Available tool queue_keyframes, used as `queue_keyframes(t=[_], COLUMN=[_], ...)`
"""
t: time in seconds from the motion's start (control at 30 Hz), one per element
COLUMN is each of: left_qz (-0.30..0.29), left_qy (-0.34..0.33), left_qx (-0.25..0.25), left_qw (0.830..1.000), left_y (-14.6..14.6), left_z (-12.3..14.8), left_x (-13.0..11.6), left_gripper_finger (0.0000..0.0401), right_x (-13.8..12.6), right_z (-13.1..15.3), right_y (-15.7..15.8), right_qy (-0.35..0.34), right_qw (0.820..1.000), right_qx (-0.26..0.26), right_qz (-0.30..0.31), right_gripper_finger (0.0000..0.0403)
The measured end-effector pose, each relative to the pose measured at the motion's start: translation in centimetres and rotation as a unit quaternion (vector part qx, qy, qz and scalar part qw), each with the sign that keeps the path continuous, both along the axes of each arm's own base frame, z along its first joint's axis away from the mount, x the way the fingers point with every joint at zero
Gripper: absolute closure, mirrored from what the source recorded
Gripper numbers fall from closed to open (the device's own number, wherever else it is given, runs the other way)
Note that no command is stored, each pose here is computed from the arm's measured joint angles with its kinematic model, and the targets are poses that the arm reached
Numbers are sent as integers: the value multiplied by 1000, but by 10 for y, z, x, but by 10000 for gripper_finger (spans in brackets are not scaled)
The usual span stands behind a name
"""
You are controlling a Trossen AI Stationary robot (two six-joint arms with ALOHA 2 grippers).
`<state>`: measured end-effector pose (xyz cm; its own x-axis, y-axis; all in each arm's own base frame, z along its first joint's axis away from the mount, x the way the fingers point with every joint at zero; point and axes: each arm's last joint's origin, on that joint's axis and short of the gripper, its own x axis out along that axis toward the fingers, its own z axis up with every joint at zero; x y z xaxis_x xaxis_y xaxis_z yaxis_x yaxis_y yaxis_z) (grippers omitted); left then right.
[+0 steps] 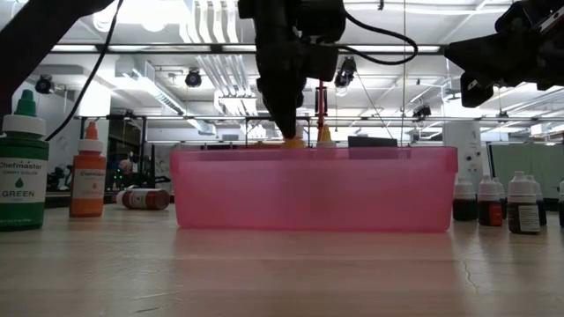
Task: Pick & Place food coloring
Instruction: Put the large yellow food coloring bottle into the red bin
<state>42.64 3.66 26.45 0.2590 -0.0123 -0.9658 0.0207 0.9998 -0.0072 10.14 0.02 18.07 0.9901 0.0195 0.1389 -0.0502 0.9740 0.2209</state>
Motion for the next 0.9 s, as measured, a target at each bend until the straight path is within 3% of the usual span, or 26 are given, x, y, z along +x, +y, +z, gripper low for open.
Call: queue_keyframes(t=[0.57,0.9], left_qz=[-11,-5], left_qy=[18,16], left_qx=[2,0], left_qw=[1000,1000], left_y=[-3,-3], left_z=[-22,-21], left_x=[10,10], left_gripper_finger=[308,269], right_x=[0,0], right_z=[0,0], right_y=[0,0], right_qy=[0,0], right_qw=[1000,1000], right_qx=[0,0], right_qz=[0,0], right_gripper_finger=[374,374])
